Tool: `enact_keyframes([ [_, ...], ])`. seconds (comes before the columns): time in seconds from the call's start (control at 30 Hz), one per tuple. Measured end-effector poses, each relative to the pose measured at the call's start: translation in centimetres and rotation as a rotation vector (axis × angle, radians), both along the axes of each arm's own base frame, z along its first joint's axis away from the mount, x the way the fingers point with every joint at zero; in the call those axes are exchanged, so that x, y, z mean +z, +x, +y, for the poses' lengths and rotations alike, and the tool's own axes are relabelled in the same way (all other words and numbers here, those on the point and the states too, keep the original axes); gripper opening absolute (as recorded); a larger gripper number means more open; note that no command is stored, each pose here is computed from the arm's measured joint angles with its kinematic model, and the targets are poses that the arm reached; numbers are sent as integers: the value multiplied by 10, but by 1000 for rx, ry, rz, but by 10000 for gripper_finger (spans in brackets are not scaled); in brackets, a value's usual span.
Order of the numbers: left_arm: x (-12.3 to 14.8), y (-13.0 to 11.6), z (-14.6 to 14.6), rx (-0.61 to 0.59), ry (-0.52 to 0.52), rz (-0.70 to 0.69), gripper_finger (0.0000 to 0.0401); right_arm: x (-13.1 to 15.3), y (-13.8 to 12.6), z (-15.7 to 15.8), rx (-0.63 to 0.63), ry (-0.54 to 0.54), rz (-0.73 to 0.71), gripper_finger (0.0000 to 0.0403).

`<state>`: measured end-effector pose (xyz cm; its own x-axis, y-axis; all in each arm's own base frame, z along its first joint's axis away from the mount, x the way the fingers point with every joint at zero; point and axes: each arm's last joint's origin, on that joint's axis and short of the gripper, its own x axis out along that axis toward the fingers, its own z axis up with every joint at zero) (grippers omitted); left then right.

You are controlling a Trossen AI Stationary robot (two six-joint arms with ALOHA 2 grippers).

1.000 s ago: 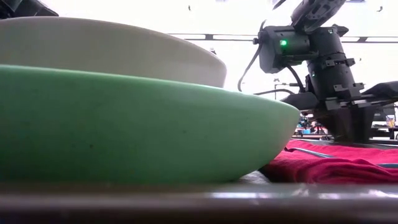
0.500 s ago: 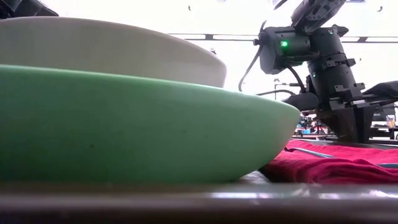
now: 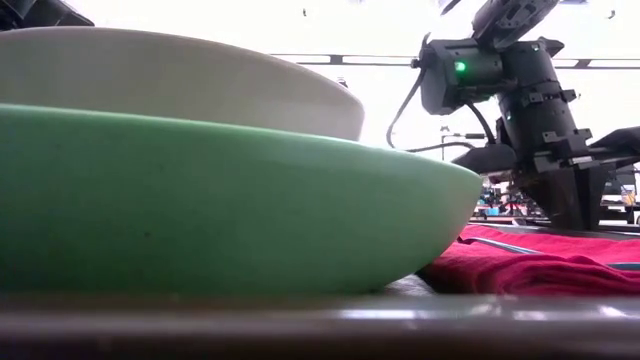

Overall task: Set up tray
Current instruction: Put the blue spoon on top of the red table napkin in between of the green plate and blue fork

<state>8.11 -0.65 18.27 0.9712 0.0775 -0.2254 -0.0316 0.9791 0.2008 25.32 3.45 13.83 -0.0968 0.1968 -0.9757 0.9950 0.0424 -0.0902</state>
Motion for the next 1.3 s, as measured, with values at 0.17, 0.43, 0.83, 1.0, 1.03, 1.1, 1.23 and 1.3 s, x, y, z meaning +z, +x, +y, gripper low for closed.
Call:
enact_keyframes([
  [0.17, 0, 0, 0, 0, 0, 0, 74, 4, -1, 1, -18, 42, 1, 3],
  [0.43, 0, 0, 0, 0, 0, 0, 74, 11, 5, 2, -21, 56, -16, 1],
  [0.83, 0, 0, 0, 0, 0, 0, 74, 44, 14, 3, -12, 45, 33, 1],
  [1.0, 0, 0, 0, 0, 0, 0, 74, 58, 23, 4, -12, 49, -7, 2],
  [1.03, 0, 0, 0, 0, 0, 1, 74, 61, 26, 4, -12, 51, -19, 1],
  [1.1, 0, 0, 0, 0, 0, 2, 74, 67, 29, 5, -13, 53, -43, 1],
  [1.23, 0, 0, 0, 0, 0, 3, 74, 77, 34, 5, -34, 44, -63, 1],
  [1.3, 0, 0, 0, 0, 1, 3, 74, 81, 37, 5, -37, 45, -80, 1],
])
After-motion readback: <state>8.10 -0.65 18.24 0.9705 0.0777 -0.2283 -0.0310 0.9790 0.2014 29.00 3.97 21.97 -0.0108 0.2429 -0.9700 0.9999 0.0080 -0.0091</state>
